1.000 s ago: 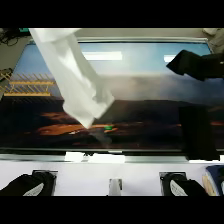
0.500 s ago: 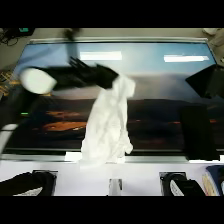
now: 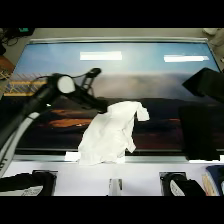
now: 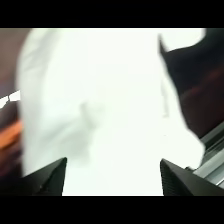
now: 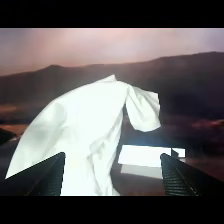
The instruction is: Fold the shirts.
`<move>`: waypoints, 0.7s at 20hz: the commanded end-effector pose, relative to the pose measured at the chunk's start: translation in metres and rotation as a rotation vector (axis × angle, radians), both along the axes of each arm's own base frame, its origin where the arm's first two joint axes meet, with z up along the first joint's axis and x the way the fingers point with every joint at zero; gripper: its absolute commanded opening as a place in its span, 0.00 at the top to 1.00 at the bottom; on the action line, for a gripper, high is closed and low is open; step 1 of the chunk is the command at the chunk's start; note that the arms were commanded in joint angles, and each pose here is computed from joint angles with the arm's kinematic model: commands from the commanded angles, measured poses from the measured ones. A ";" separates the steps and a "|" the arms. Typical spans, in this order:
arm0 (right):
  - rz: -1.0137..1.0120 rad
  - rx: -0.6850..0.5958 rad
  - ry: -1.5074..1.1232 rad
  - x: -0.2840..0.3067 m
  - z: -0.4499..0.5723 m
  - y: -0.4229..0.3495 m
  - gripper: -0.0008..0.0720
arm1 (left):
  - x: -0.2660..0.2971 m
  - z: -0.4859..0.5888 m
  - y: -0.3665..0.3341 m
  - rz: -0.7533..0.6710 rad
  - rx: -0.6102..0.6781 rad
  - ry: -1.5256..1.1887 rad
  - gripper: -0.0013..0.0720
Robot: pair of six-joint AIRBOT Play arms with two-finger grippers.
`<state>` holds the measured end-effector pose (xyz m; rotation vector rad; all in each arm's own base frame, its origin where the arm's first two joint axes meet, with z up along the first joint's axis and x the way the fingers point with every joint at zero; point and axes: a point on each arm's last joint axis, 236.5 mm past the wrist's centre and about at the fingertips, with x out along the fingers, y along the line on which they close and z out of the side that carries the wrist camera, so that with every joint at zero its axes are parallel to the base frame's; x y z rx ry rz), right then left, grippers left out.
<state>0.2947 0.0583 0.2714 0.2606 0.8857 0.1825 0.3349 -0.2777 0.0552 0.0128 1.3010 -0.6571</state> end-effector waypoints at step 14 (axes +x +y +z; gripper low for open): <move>0.026 0.003 0.505 0.053 -0.219 -0.001 0.16 | -0.223 -0.118 0.080 0.244 -0.093 0.573 0.02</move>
